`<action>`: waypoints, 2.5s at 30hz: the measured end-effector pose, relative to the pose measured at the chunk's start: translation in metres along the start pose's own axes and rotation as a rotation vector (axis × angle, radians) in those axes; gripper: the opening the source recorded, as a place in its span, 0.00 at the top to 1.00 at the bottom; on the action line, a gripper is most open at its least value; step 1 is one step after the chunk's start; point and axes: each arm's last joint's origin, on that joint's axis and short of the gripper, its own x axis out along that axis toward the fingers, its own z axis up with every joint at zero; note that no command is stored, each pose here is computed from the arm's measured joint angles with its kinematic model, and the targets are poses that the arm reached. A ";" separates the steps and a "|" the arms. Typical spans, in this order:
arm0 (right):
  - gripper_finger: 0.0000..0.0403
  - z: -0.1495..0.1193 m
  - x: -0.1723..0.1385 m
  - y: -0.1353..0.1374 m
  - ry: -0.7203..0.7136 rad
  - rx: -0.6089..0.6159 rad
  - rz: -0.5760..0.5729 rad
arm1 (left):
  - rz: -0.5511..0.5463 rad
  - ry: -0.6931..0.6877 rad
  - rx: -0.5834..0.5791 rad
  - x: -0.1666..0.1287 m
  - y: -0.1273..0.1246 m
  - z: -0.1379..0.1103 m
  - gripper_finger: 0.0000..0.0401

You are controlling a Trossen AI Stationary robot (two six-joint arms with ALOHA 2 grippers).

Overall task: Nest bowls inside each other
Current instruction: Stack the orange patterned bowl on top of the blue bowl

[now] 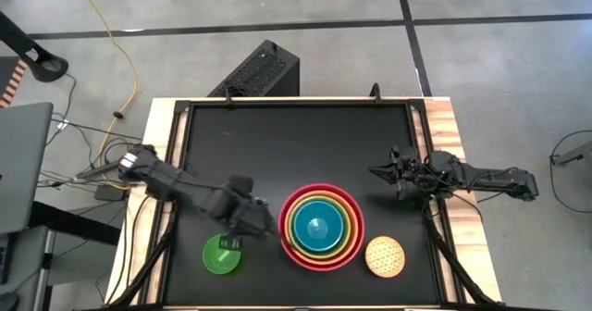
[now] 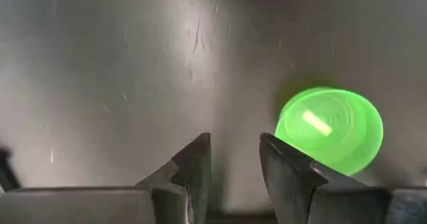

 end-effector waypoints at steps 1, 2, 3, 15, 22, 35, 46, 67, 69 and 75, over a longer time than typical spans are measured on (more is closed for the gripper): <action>0.91 0.000 0.000 0.000 -0.001 0.000 0.000 | 0.003 -0.007 -0.011 0.001 -0.004 -0.009 0.71; 0.91 0.000 0.000 0.000 -0.001 0.000 0.001 | -0.003 -0.019 -0.026 0.001 -0.006 -0.017 0.71; 0.91 0.000 0.000 0.000 -0.001 0.000 0.001 | -0.012 -0.025 -0.037 0.003 -0.007 -0.026 0.71; 0.91 0.000 0.000 0.000 0.004 0.000 -0.001 | -0.180 -0.550 0.059 0.008 0.004 -0.021 0.71; 0.91 0.000 0.000 0.000 0.005 0.000 -0.002 | -0.183 -0.858 0.188 0.030 0.010 0.045 0.71; 0.91 0.000 0.000 0.000 0.005 0.000 -0.002 | -0.240 -0.897 0.267 0.074 0.030 0.173 0.71; 0.91 0.000 0.000 0.000 0.005 0.000 -0.002 | -0.147 -1.016 0.256 0.111 0.036 0.245 0.71; 0.91 -0.001 0.000 0.000 0.006 0.000 -0.002 | -0.130 -1.160 0.183 0.140 0.031 0.263 0.71; 0.91 0.000 0.000 0.000 0.006 0.000 -0.002 | -0.125 -1.131 0.194 0.131 0.032 0.258 0.71; 0.91 0.000 0.000 0.000 0.006 0.000 -0.002 | -0.106 -0.972 0.214 0.060 0.048 0.223 0.71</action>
